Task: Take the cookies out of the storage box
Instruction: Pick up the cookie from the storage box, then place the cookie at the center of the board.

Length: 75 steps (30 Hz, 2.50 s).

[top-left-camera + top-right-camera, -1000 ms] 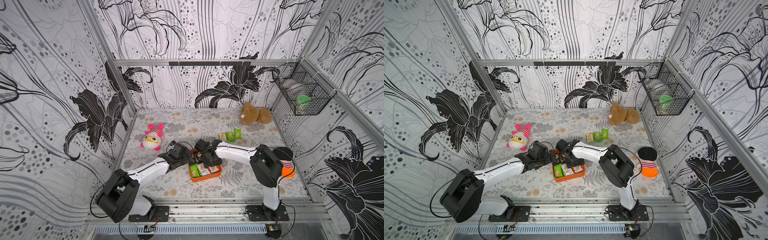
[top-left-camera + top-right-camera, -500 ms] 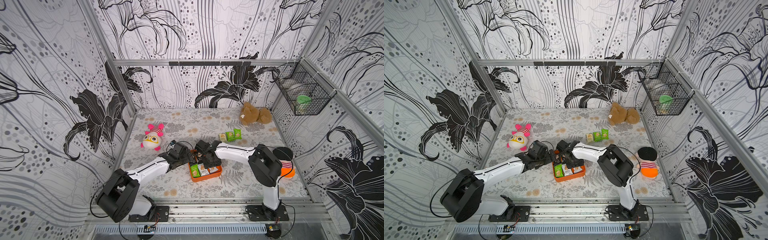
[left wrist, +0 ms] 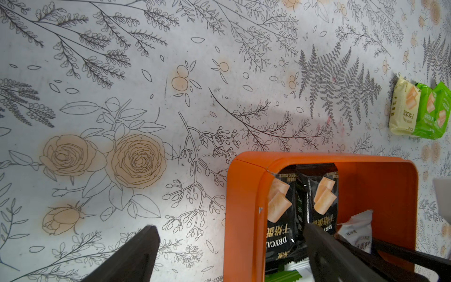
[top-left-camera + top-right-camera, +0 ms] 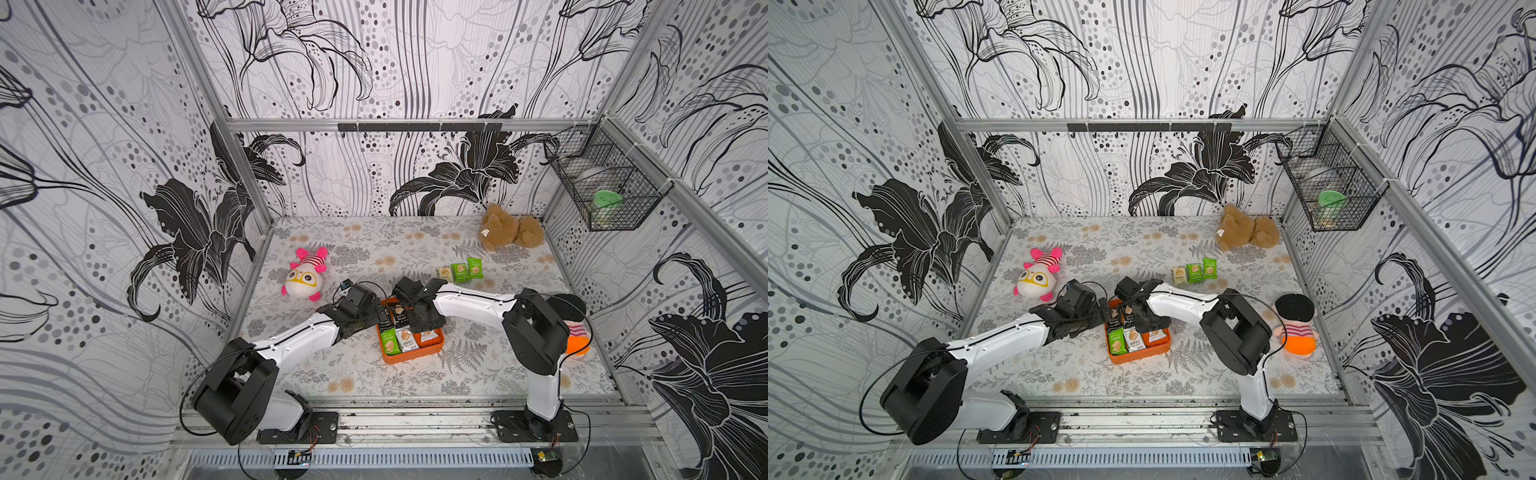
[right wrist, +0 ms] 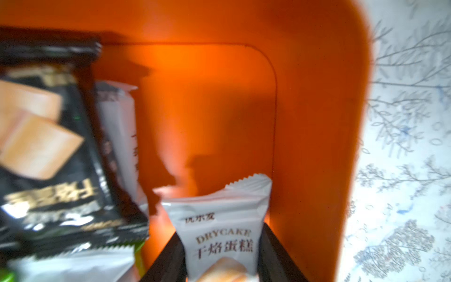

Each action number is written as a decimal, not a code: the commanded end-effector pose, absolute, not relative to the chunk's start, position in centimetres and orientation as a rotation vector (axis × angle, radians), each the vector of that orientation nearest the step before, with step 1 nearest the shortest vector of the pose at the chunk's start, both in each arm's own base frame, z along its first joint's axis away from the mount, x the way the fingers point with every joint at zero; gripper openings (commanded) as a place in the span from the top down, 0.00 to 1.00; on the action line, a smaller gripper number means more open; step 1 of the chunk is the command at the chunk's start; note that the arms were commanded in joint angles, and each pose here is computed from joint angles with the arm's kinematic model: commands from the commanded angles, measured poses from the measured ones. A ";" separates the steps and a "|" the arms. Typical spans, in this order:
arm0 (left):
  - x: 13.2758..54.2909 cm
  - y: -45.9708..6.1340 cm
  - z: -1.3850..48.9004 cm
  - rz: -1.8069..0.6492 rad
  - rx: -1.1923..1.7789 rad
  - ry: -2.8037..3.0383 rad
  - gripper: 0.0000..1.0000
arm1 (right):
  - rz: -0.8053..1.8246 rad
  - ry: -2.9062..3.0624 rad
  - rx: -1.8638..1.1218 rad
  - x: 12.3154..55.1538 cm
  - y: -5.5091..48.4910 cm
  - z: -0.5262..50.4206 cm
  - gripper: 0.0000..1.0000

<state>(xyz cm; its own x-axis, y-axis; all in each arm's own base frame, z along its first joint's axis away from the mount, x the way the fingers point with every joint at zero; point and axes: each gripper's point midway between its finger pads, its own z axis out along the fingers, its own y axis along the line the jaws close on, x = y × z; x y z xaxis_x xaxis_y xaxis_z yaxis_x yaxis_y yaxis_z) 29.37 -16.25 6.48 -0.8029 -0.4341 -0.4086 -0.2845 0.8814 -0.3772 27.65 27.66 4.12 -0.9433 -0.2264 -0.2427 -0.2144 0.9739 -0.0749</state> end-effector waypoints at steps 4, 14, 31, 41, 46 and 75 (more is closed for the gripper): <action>30.0 -16.0 8.3 -0.393 -0.510 2.514 0.03 | 0.073 2.741 -0.290 29.6 28.9 9.4 0.54; 29.9 -15.8 9.4 -0.379 -0.513 2.511 0.03 | 0.256 2.591 -0.192 33.5 28.6 14.8 0.55; 28.1 -14.7 7.9 -0.350 -0.527 2.551 0.03 | 0.054 2.657 -0.090 38.8 17.1 12.8 0.54; 27.3 -14.2 7.3 -0.353 -0.550 2.550 0.03 | 0.071 2.765 -0.122 39.6 17.3 7.9 0.54; 26.5 -13.8 6.5 -0.369 -0.584 2.548 0.03 | 0.071 2.802 -0.116 39.7 17.6 6.0 0.53; 27.0 -13.8 7.1 -0.394 -0.583 2.520 0.03 | 0.005 2.842 -0.140 39.5 17.1 6.7 0.33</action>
